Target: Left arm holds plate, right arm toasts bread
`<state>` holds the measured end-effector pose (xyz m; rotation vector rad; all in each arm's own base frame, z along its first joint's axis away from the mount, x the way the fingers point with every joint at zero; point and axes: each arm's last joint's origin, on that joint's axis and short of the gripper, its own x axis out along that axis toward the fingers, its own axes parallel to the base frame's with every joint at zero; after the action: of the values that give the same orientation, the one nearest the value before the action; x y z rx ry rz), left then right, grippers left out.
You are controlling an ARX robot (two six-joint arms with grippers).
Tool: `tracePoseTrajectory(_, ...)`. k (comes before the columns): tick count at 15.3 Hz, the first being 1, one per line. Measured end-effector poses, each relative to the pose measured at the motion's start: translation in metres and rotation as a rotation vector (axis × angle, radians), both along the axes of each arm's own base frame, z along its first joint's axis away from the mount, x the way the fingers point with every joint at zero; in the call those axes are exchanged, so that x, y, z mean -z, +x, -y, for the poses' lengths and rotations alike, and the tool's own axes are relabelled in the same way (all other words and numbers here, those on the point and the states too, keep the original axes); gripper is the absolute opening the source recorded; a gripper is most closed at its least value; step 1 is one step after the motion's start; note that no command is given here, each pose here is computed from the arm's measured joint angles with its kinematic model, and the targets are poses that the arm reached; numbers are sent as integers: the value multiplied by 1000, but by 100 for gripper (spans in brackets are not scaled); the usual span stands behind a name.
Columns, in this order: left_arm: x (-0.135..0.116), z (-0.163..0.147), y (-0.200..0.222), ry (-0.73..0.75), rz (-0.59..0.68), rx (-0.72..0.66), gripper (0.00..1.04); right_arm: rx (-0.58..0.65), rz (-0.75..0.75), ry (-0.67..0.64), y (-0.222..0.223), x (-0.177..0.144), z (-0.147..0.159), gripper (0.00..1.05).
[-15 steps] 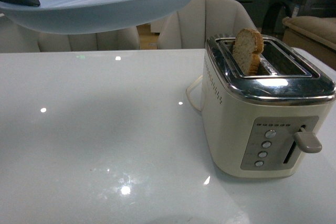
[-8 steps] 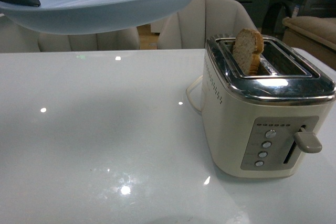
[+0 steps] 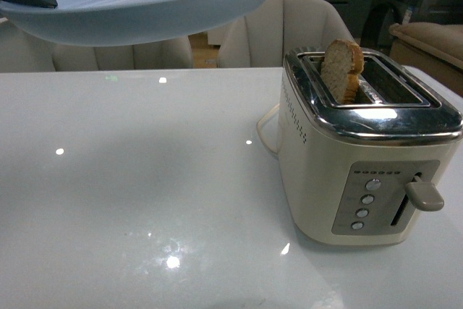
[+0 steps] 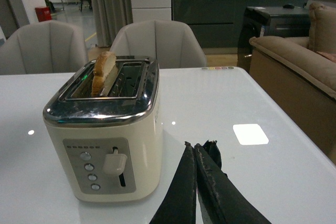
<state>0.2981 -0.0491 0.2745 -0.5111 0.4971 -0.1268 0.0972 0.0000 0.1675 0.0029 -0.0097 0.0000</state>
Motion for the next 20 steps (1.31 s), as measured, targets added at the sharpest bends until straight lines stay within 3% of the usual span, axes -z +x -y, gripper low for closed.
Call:
tracePoseTrajectory(4, 0, 0, 0, 0, 0, 0, 2, 0, -5, 0, 0, 0, 0, 2)
tracePoseTrajectory(8, 0, 0, 0, 0, 0, 0, 2, 0, -5, 0, 0, 0, 0, 47)
tracePoseTrajectory(12, 0, 0, 0, 0, 0, 0, 2, 0, -5, 0, 0, 0, 0, 98)
tracePoseTrajectory(20, 0, 0, 0, 0, 0, 0, 2, 0, -5, 0, 0, 0, 0, 98)
